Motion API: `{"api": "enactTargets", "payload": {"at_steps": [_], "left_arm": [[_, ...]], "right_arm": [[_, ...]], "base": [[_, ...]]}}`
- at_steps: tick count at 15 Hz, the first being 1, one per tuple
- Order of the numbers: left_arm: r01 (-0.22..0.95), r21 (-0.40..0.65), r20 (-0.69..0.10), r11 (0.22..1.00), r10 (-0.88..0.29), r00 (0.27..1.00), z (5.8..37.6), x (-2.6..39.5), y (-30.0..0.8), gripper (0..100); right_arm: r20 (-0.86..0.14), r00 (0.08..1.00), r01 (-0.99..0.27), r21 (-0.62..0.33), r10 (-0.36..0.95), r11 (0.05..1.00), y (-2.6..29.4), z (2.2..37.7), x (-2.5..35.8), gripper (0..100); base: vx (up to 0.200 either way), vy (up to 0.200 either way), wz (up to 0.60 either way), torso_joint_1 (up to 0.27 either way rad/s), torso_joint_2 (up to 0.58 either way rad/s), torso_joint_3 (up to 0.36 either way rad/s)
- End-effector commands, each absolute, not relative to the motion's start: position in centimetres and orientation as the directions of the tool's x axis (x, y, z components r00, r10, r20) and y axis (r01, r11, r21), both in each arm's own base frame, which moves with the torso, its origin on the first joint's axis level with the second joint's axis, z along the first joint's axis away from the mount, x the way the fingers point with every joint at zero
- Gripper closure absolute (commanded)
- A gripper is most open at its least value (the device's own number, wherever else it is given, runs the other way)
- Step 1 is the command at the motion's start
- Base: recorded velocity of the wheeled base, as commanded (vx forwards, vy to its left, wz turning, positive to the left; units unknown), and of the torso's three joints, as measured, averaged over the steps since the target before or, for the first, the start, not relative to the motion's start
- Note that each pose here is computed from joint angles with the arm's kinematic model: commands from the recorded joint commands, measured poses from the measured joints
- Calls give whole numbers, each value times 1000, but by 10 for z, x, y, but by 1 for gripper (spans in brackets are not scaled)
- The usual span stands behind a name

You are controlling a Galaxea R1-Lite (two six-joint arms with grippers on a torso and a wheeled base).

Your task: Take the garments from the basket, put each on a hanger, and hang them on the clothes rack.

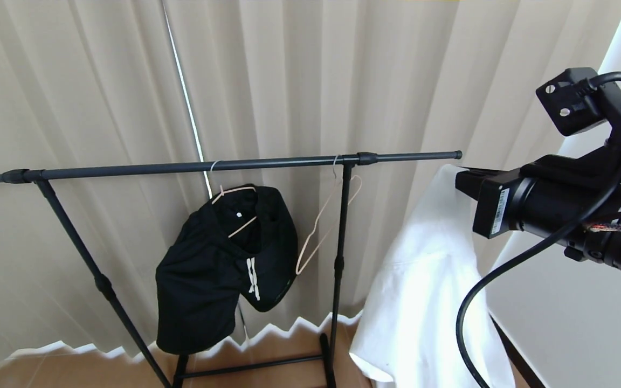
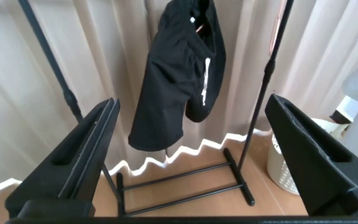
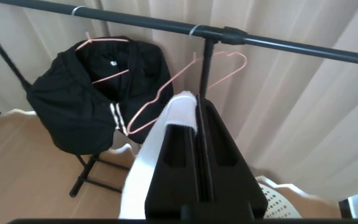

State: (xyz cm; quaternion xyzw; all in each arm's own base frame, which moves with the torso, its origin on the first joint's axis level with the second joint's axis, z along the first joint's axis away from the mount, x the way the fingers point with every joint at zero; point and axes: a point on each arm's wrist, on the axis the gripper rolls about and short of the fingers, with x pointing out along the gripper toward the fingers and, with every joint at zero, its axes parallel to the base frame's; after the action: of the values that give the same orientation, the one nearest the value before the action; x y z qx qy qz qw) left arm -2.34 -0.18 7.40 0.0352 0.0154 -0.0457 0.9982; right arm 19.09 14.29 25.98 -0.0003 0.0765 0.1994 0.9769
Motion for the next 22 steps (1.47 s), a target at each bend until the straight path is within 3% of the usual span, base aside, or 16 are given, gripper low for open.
{"api": "enactTargets", "payload": {"at_steps": [1, 7, 10, 12, 13, 14, 16, 17, 18, 20, 22], "left_arm": [[93, 69, -35, 993, -90, 995, 74, -23, -2, 0], [93, 77, -35, 993, -90, 995, 74, -23, -2, 0], [96, 147, -43, 984, -90, 995, 74, -23, -2, 0], [71, 144, -149, 987, -49, 988, 76, -15, -3, 0], [31, 111, -279, 993, 1, 960, 99, 2, -2, 0], [24, 88, -299, 996, 3, 954, 112, 10, -1, 0], [68, 4, -391, 998, -61, 918, 162, 55, 0, 0], [85, -2, -399, 996, -79, 913, 169, 63, -1, 0], [138, -32, -437, 990, -138, 889, 190, 92, -8, 0], [247, -87, -532, 965, -255, 807, 217, 131, -42, 0], [264, -100, -589, 959, -271, 761, 223, 163, -90, 0]], "right_arm": [[-149, 909, -388, 30, 388, 921, 143, 260, 191, 100], [-153, 911, -384, 27, 384, 923, 143, 258, 192, 100], [-172, 913, -381, -33, 370, 924, 146, 255, 196, 100], [-197, 941, -293, -65, 276, 954, 154, 252, 210, 100], [-241, 961, -165, -118, 133, 979, 165, 244, 225, 100], [-250, 960, -161, -118, 128, 980, 170, 242, 227, 100], [-286, 950, -149, -67, 125, 987, 185, 243, 240, 100], [-291, 949, -142, -54, 120, 988, 186, 244, 242, 100], [-324, 940, -110, 16, 109, 994, 192, 251, 249, 100], [-373, 926, -23, 85, 54, 996, 197, 258, 255, 100], [-364, 930, -12, 97, 47, 995, 196, 261, 254, 100]], "base": [[0, 0, 0, 0, 0, 0], [0, 0, 100, 0, 0, 0], [0, 0, 0, 0, 0, 0], [0, 0, 0, 0, 0, 0], [0, 0, 0, 0, 0, 0], [0, 0, 0, 0, 0, 0], [0, 0, 0, 0, 0, 0], [0, 0, 0, 0, 0, 0], [0, 0, 0, 0, 0, 0], [0, 0, 0, 0, 0, 0], [0, 0, 0, 0, 0, 0]]}}
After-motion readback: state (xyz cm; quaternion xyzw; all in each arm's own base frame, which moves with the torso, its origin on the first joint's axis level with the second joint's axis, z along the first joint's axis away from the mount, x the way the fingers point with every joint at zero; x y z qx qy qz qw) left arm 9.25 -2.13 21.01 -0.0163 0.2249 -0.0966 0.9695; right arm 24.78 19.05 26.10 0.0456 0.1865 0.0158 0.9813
